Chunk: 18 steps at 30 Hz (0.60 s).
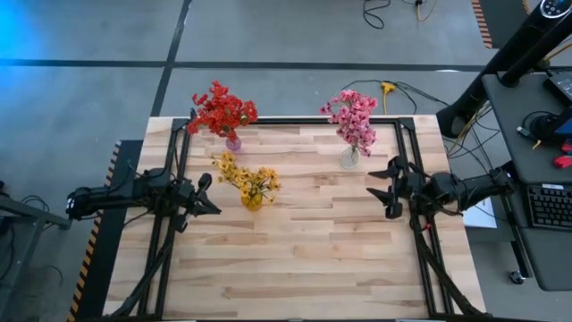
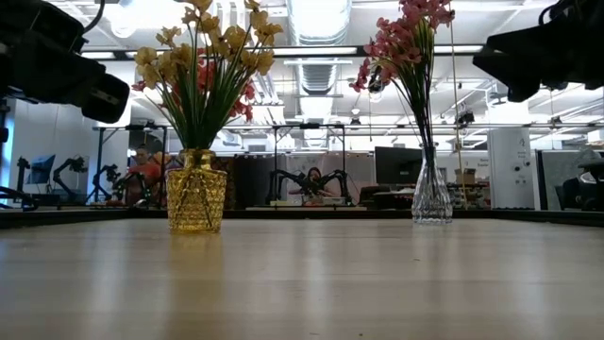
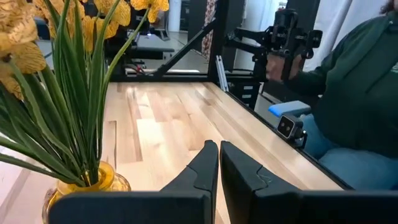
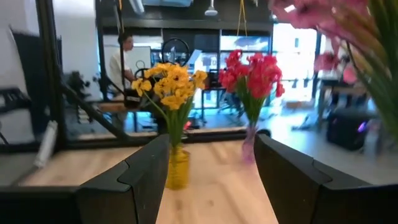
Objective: Sort flowers into vase by color
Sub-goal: Return to Home Position
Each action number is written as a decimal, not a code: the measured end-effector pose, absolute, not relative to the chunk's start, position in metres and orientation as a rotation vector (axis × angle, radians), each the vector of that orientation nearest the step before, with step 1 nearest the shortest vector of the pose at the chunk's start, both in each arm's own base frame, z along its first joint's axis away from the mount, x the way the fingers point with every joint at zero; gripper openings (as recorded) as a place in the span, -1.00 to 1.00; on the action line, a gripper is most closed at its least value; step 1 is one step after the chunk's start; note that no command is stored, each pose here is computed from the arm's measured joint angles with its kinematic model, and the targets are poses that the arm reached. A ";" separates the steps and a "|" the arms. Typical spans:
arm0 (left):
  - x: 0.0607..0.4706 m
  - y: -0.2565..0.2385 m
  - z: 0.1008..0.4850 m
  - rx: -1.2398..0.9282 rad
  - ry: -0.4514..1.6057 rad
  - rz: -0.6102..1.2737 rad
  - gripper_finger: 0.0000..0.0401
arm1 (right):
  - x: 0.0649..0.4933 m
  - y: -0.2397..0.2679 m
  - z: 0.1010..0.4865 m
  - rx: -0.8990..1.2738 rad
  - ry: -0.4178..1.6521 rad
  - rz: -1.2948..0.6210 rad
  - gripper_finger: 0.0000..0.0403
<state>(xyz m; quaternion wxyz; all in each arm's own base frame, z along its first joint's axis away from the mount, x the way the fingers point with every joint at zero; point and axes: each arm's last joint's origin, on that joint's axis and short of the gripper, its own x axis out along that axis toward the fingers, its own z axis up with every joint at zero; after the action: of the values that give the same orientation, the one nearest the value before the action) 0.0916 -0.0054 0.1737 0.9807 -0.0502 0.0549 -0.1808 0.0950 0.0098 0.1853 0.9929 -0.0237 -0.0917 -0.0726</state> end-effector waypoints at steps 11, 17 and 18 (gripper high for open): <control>0.092 -0.005 0.174 -0.101 0.109 -0.364 -0.99 | 0.095 0.010 0.185 0.131 -0.194 -0.129 0.12; 0.092 -0.005 0.174 -0.102 0.109 -0.364 -0.99 | 0.095 0.010 0.185 0.131 -0.195 -0.129 0.12; 0.092 -0.005 0.174 -0.102 0.109 -0.364 -0.99 | 0.095 0.010 0.185 0.131 -0.195 -0.129 0.12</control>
<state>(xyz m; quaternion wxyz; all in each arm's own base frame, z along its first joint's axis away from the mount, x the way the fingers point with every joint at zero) 0.0918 -0.0054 0.1738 0.9808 -0.0505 0.0541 -0.1807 0.0953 0.0099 0.1852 0.9911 0.0652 -0.0971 -0.0642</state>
